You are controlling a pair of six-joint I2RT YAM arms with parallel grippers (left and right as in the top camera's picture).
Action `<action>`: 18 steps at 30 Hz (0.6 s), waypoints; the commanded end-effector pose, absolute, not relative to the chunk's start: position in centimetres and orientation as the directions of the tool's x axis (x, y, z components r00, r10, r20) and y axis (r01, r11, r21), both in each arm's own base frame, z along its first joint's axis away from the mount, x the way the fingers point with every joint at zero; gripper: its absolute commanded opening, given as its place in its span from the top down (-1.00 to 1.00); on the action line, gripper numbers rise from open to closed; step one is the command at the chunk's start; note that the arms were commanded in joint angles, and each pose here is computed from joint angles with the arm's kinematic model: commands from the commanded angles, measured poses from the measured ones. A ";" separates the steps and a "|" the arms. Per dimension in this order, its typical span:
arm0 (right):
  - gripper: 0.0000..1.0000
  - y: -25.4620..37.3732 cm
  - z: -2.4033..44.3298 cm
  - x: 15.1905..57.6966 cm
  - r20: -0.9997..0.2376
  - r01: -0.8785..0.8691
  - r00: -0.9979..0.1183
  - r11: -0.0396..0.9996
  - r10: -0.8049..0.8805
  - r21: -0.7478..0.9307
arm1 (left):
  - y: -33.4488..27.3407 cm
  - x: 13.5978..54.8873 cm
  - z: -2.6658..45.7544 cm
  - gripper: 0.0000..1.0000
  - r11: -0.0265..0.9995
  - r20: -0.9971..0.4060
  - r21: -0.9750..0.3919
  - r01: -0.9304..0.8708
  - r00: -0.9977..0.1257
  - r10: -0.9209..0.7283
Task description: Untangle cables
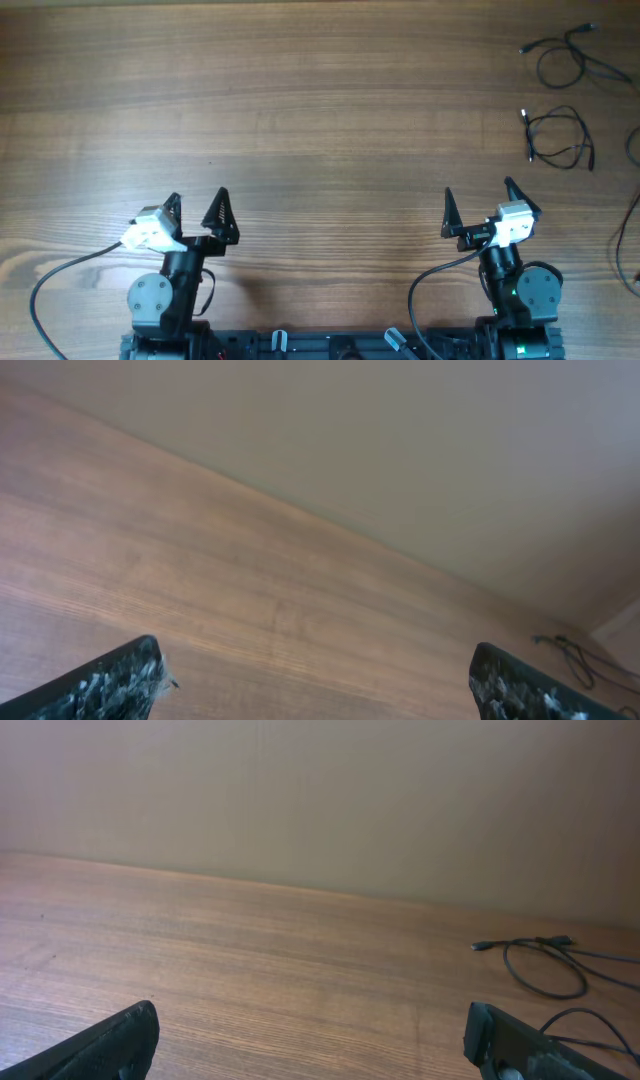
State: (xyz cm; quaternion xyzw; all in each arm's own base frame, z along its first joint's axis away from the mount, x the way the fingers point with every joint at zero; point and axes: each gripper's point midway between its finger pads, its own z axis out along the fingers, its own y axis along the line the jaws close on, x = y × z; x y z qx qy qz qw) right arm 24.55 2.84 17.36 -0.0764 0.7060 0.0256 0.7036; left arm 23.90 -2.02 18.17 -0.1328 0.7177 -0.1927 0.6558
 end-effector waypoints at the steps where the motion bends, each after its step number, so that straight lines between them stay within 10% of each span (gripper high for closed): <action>1: -1.00 2.5 17.6 24.5 -0.997 -0.123 0.013 0.989 -0.078 -0.079 | -2.3 24.3 17.1 -1.00 0.921 -0.925 -0.378 0.092 -0.085 -0.371; 18: -1.00 2.5 17.6 24.5 -0.997 -0.123 0.013 0.989 -0.078 -0.079 | -2.9 24.4 15.7 -1.00 0.970 -0.976 -0.206 0.130 -0.100 -0.194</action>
